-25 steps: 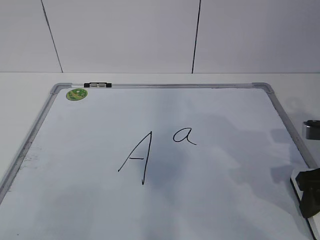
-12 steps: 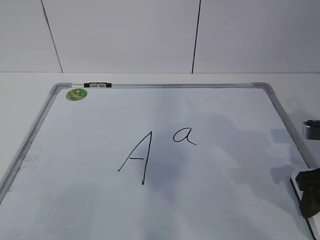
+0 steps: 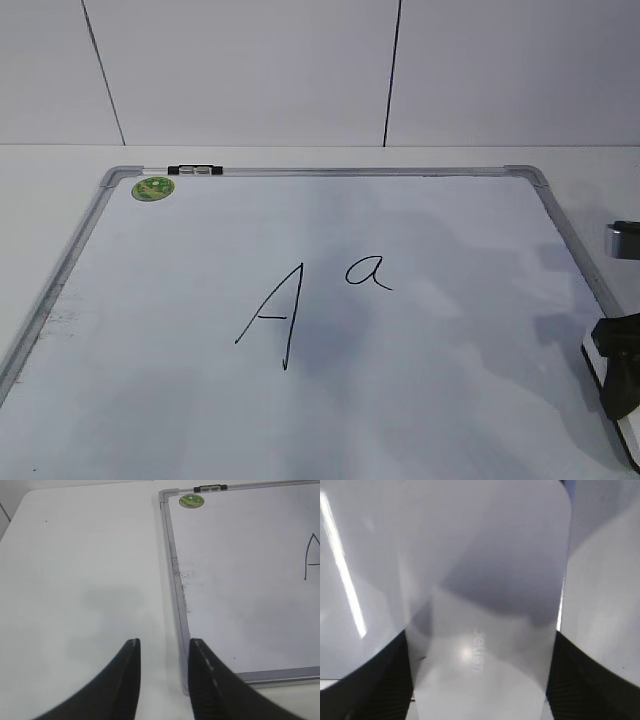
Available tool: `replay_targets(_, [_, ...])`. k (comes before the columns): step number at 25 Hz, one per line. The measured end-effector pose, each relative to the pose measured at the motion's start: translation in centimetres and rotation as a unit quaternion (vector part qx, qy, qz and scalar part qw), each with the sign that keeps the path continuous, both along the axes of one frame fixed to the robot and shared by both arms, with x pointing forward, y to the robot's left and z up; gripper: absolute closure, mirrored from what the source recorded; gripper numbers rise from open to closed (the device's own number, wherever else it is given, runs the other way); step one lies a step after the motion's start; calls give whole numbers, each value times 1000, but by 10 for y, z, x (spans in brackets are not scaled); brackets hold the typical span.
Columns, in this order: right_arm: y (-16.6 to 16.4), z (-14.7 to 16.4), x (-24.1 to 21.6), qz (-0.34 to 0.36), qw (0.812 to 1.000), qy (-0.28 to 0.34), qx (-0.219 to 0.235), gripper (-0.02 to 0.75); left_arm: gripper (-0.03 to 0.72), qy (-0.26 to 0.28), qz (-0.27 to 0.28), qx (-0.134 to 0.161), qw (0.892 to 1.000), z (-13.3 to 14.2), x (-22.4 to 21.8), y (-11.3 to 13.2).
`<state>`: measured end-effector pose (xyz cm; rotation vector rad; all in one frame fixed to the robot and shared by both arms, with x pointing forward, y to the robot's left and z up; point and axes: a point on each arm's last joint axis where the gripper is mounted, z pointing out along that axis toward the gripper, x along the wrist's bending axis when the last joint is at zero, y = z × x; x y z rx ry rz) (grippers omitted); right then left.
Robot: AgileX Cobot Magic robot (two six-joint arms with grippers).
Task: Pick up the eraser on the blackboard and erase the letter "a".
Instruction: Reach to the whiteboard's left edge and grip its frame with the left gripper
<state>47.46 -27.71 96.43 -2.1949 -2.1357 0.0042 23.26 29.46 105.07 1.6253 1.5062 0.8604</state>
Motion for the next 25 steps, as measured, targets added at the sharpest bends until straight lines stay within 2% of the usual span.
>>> replay_targets(8, [1,11,5,0,1000,7,5,179,443,0,0,0,1000,0,0,0])
replay_targets(13, [5,19,8,3,1000,8,24,179,443,-6,1,0,1000,8,3,0])
replay_targets(19, [11,23,10,6,998,8,55,180,443,22,8,4,1000,23,38,1])
replay_targets(25, [12,25,11,5,998,5,63,180,443,16,9,0,1000,42,83,1])
